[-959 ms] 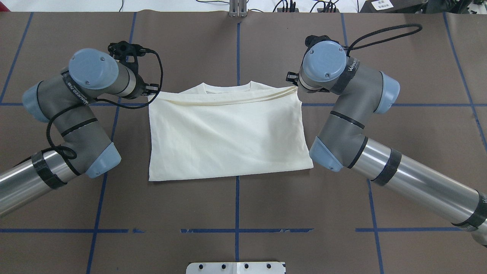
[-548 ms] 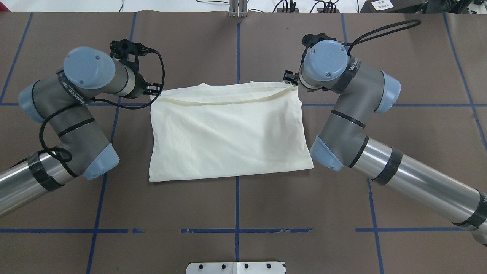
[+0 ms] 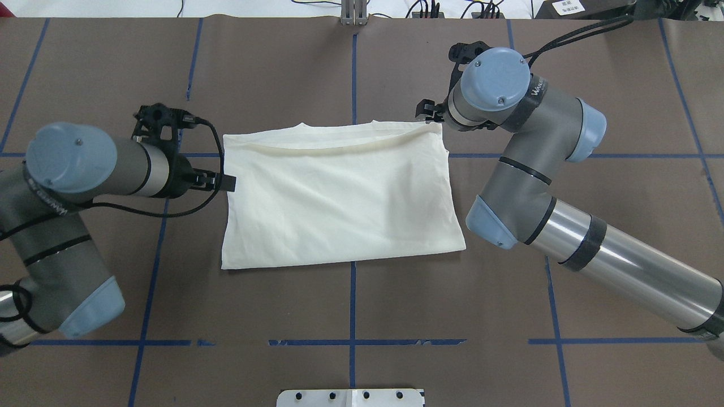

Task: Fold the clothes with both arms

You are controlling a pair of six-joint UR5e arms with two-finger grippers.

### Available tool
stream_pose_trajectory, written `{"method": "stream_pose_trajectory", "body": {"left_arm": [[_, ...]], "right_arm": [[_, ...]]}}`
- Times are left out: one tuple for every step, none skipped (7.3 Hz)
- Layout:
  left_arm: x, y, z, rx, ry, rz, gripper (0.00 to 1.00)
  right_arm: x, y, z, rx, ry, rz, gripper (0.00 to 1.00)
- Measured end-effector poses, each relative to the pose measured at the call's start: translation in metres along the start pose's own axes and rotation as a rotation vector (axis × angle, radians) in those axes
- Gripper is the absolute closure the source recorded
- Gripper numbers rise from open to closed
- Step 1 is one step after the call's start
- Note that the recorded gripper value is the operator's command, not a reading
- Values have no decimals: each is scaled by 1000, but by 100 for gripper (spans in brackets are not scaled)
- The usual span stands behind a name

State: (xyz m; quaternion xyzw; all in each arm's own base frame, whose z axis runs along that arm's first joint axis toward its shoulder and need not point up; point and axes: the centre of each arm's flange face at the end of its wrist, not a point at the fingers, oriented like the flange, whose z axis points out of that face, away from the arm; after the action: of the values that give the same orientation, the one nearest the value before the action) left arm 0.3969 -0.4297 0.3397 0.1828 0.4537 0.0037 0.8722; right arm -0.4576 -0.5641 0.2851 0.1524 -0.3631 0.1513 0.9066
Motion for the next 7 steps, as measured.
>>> {"method": "stream_pose_trajectory", "body": {"left_arm": [[-6, 36, 6, -5, 26, -31, 22], [-6, 67, 14, -5, 43, -63, 29], [0, 90, 22, -14, 54, -98, 35], [9, 109, 28, -27, 61, -126, 36], [17, 121, 33, -38, 65, -140, 37], [21, 128, 37, -46, 66, -144, 39], [23, 132, 40, -51, 65, -144, 40]], "right_arm": [[0, 0, -2, 1, -3, 0, 0], [0, 0, -2, 1, -4, -1, 0], [1, 0, -2, 1, -4, -1, 0], [1, 0, -2, 1, -3, -1, 0], [1, 0, -2, 2, -3, 0, 0], [1, 0, -1, 1, -2, 0, 0], [2, 0, -1, 1, -2, 0, 0]]}}
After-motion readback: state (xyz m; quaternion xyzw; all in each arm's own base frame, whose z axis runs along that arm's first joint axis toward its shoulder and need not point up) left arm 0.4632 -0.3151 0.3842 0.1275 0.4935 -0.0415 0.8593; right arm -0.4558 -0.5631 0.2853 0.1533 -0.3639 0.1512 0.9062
